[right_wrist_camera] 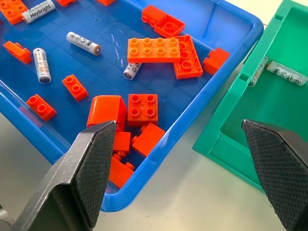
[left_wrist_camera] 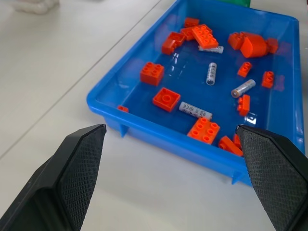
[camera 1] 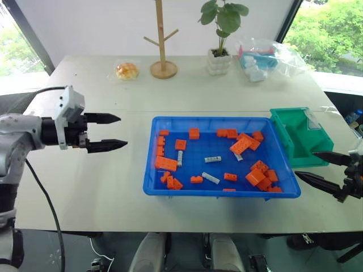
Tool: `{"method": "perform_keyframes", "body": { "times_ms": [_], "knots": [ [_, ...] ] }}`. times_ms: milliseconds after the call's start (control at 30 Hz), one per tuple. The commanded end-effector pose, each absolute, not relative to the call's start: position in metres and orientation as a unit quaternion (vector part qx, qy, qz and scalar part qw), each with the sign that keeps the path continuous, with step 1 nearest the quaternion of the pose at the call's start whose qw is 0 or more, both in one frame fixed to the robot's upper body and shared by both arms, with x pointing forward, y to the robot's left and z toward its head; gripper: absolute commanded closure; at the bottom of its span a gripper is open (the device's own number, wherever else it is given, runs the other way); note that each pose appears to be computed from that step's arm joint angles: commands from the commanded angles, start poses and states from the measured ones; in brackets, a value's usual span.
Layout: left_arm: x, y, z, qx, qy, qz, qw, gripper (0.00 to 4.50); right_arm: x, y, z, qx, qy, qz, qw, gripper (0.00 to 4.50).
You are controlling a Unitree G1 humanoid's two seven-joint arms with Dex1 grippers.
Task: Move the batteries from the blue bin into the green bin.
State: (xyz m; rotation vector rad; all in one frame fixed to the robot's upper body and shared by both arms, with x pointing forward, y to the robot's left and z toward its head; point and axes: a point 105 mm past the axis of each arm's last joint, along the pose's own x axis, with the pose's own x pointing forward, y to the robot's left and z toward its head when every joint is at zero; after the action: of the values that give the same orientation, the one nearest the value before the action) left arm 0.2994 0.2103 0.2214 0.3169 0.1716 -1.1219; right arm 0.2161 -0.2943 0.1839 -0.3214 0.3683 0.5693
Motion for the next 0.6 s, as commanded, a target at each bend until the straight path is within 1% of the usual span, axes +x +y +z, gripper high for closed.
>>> {"method": "perform_keyframes", "body": {
  "times_ms": [33,467,600],
  "knots": [
    [0.301,0.211,0.228,0.157,0.070,-0.526,0.833,0.00,0.214,-0.296,0.195,-0.170,0.161,0.269,0.934,0.19],
    [0.301,0.208,0.230,0.154,0.068,-0.532,0.830,0.00,0.217,-0.296,0.197,-0.177,0.162,0.272,0.932,0.19],
    [0.298,0.200,0.233,0.146,0.057,-0.542,0.825,0.00,0.223,-0.301,0.202,-0.188,0.164,0.272,0.929,0.19]
  ]
}}
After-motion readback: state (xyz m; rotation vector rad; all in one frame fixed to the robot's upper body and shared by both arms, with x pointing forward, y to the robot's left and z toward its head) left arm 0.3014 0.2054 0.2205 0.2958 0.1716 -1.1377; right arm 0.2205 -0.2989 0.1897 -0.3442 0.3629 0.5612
